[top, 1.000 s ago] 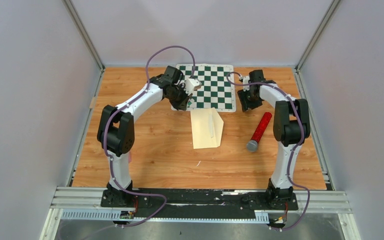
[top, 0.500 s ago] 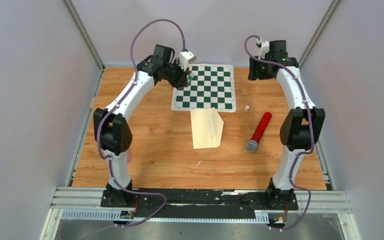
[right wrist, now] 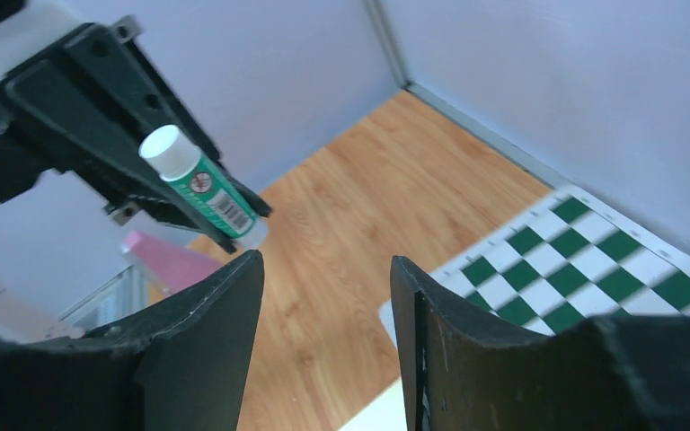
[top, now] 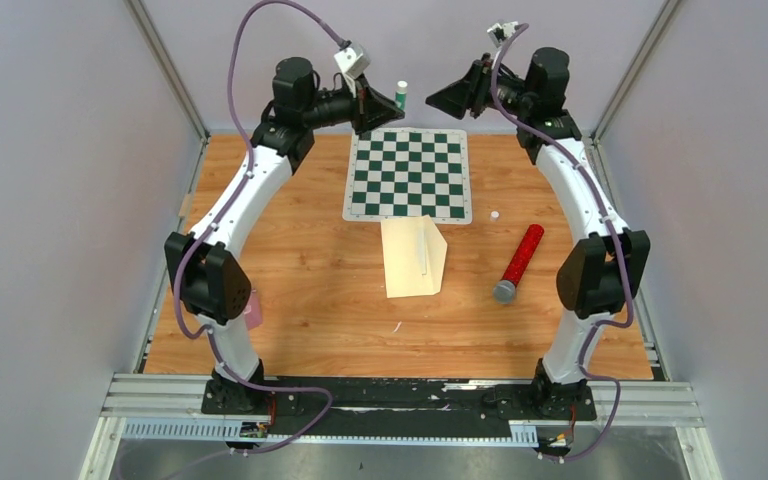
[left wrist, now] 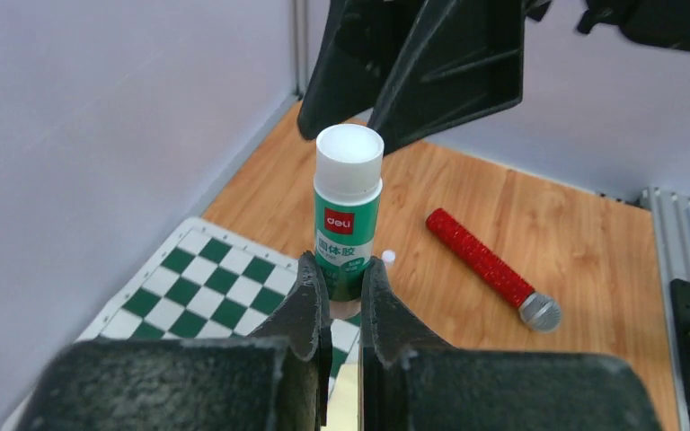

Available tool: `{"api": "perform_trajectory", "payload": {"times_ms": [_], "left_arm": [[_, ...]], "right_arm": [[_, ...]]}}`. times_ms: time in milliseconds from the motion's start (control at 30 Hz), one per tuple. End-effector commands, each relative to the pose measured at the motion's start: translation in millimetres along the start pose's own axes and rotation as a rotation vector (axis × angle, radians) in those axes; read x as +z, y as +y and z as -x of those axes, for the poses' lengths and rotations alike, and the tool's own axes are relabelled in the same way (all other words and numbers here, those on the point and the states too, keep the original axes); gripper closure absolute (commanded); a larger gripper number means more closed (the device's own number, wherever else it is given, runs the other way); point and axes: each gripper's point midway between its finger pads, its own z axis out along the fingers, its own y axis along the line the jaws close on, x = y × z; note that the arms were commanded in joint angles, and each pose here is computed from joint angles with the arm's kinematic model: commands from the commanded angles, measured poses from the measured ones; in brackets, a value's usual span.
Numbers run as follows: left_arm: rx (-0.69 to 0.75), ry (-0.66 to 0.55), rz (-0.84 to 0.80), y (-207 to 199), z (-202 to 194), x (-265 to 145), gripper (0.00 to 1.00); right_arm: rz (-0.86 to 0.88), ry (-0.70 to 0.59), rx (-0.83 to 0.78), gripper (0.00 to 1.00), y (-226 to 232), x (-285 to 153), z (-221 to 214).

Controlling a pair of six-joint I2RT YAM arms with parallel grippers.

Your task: Place the letter into the envelope and seal it

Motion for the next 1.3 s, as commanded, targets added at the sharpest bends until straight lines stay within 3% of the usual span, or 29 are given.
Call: {"api": "perform_trajectory", "payload": {"times_ms": [0,233,533,1067,1267], "left_arm": [[0.032,-0.148,-0.168,-21.6,54.8,-12.5,1.0],[-0.044,-0.146,-0.326,-28.4,50.3,-13.7,1.0],[-0.081,-0.135,-0.223,-7.1,45.8,-8.5,1.0],[-0.091,-0.128,-0.239,-11.7,43.3,-8.8,1.0],[-0.073,-0.108,-0.254,-20.1,38.5,-4.9,1.0]], "right_arm": [[0.274,-0.026,-0.063,0.45,55.4,5.4,23.5],[0.403,-0.013,-0.143,0.46,91.6,11.6,18.4],[0.379,-0.035,-0.156,0.47,90.5,20.4,24.4],[0.38,-0.091,-0.192,0.49,97.9,48.2,40.3],[0.399,-0.094,-0.192,0.57,102.3,52.7,39.5]]}}
